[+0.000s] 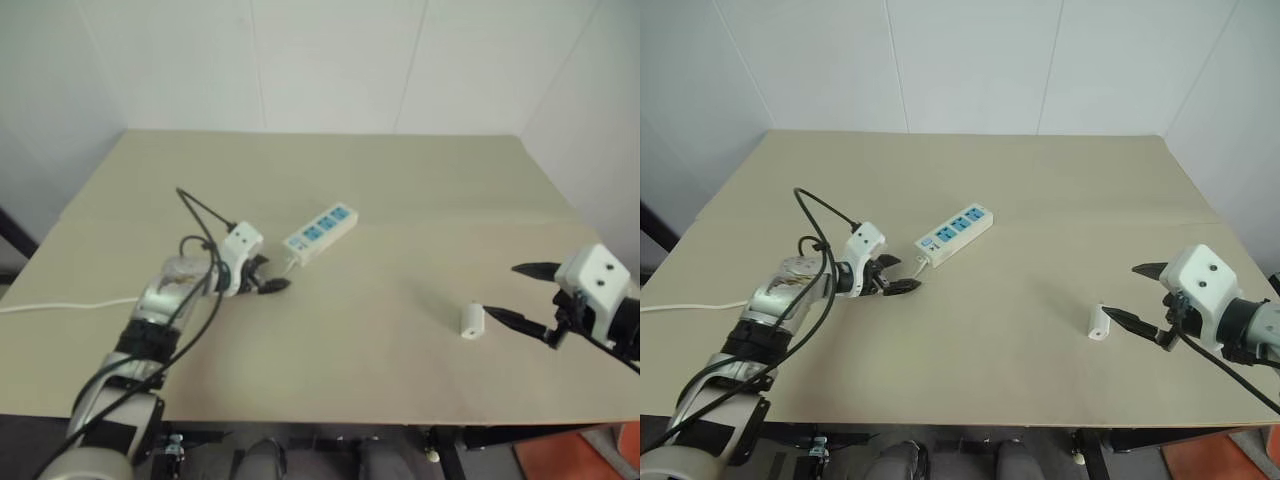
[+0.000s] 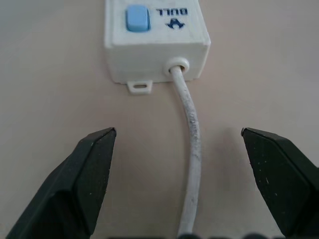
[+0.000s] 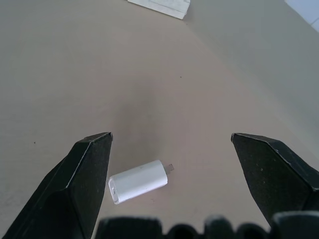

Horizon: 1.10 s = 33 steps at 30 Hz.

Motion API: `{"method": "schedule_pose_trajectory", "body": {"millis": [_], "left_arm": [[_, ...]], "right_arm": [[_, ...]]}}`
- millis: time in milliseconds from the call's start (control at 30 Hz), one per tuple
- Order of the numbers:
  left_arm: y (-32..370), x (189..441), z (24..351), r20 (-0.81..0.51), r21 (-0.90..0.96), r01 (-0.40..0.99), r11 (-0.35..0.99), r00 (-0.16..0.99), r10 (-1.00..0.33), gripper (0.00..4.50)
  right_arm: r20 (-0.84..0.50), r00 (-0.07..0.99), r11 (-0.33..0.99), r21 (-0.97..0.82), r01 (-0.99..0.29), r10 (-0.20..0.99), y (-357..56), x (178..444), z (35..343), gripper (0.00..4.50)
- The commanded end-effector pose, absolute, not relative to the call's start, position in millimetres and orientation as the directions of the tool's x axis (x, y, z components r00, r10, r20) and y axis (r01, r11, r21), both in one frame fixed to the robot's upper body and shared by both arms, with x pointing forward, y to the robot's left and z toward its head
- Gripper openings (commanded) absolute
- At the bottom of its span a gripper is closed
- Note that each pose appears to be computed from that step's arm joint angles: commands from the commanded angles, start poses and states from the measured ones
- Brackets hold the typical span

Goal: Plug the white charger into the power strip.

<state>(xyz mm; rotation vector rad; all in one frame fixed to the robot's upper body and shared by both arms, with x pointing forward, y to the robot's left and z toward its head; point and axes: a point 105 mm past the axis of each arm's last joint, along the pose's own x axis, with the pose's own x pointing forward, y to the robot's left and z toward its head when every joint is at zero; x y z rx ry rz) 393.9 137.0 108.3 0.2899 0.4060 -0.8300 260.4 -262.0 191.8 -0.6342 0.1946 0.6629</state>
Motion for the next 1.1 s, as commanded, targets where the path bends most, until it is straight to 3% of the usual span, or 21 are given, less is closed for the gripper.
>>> {"method": "schedule_pose_trajectory", "body": {"millis": [33,300,367,600,700,967,1100], "left_arm": [[130,404,106,-0.472,0.153,0.763,0.628,0.615,-0.631,3.21],[126,405,89,-0.505,0.121,0.770,0.626,0.591,-0.629,0.62],[121,394,93,-0.469,0.132,0.827,0.546,0.537,-0.701,0.02],[131,330,91,-0.463,0.251,0.952,0.175,0.277,-0.842,0.02],[144,318,85,-0.499,0.268,0.955,0.124,0.248,-0.830,0.02],[161,299,96,-0.415,0.213,0.970,0.116,0.198,-0.888,2.42],[166,290,118,-0.340,0.211,0.972,0.100,0.169,-0.925,3.83]], "right_arm": [[-0.316,0.794,0.593,-0.536,-0.602,0.520,-258,259,205,4.50],[-0.336,0.790,0.596,-0.523,-0.609,0.513,-259,254,201,4.50],[-0.341,0.787,0.594,-0.520,-0.613,0.514,-259,254,200,4.50],[-0.342,0.782,0.587,-0.521,-0.619,0.521,-258,258,198,4.50],[-0.349,0.775,0.577,-0.522,-0.628,0.528,-257,259,197,4.50],[-0.354,0.762,0.565,-0.518,-0.643,0.543,-253,260,197,4.50],[-0.362,0.762,0.567,-0.515,-0.643,0.536,-255,256,195,4.50]]}}
